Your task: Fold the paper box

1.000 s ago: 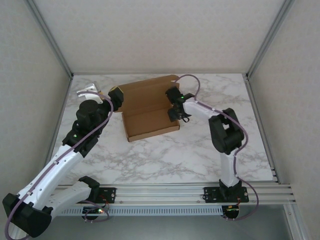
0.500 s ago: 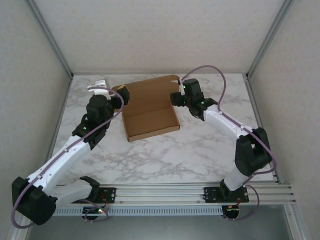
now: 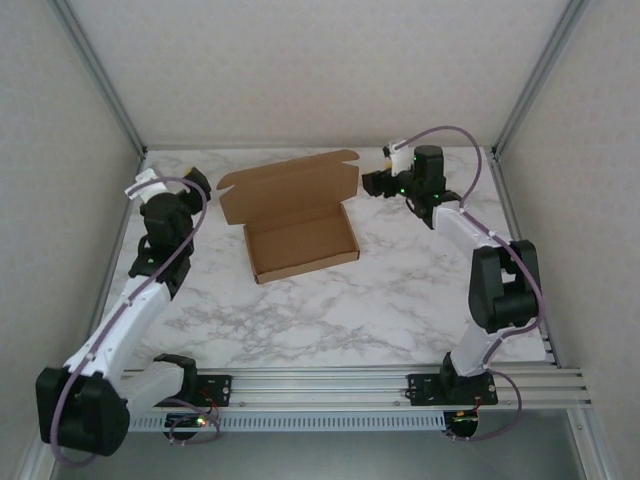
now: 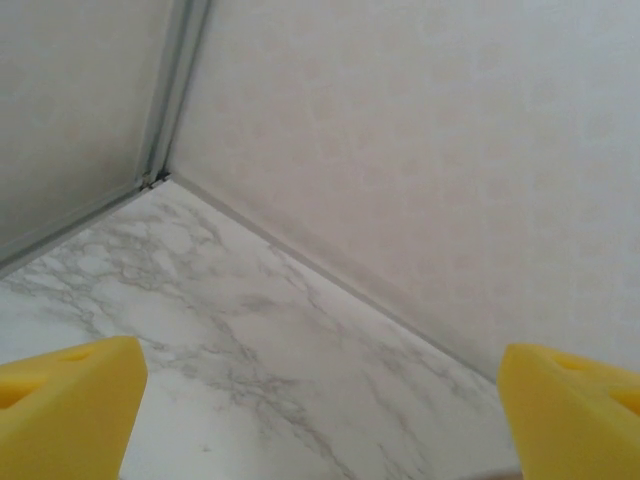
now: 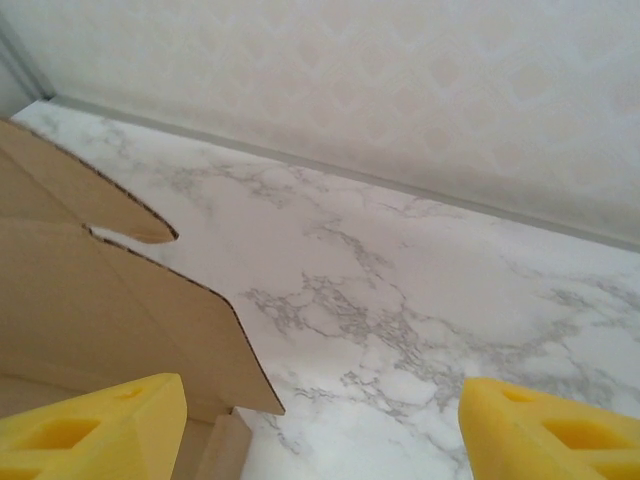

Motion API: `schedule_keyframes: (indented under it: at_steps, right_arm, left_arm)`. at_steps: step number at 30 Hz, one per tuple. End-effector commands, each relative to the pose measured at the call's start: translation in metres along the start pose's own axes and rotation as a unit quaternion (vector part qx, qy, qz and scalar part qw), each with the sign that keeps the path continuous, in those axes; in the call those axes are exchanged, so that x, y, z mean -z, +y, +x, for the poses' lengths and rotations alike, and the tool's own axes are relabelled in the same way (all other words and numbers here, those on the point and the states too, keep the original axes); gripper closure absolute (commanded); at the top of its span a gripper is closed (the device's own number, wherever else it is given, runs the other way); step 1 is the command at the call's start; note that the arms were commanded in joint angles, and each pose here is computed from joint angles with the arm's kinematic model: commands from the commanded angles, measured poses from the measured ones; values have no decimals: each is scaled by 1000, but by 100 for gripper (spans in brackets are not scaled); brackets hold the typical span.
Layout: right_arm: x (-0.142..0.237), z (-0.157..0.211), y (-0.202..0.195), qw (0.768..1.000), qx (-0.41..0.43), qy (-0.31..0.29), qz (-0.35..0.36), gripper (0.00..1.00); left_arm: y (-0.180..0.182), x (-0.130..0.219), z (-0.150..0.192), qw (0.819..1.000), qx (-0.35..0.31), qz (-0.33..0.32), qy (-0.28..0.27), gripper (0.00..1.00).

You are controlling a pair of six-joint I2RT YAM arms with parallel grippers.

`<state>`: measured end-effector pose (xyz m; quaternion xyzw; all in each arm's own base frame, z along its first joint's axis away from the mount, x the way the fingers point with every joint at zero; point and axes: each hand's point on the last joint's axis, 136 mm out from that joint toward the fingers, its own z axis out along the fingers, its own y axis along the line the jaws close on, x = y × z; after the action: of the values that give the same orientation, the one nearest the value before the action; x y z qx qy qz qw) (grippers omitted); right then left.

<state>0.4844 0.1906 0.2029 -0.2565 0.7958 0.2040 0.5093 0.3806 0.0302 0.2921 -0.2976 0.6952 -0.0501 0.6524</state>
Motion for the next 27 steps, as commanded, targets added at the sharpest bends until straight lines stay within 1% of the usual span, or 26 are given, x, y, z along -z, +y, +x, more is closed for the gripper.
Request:
schedule_keyframes:
  at_steps: [1,4,7,9,13,18,20,22,27]
  right_arm:
    - [-13,-1,29,991,93,-18,-95,26]
    - [-25,7,32,985,114,3,-128,27]
    - [-35,8,27,982,132,-7,-136,26]
    - [-37,6,32,975,142,-25,-167,26]
    - [-49,9,33,969,154,-28,-194,26]
    - [-64,12,34,963,146,-20,-226,32]
    - [-66,15,36,960,144,-15,-238,38]
    - [-65,16,39,958,143,-10,-246,46]
    - [-61,25,38,959,149,9,-240,78]
  left_arm:
    - [19,-30,-2,997,77,-25,-10,9]
    - [38,-60,10,991,130,-28,5,9]
    - [45,-84,33,984,174,-2,34,10]
    - [43,-98,47,982,178,9,59,12]
    - [34,-112,62,982,160,30,90,12]
    - [26,-123,81,978,156,55,126,12]
    - [19,-126,90,973,161,72,145,13]
    - [15,-128,98,968,172,87,160,14]
    - [9,-129,105,963,182,102,173,16]
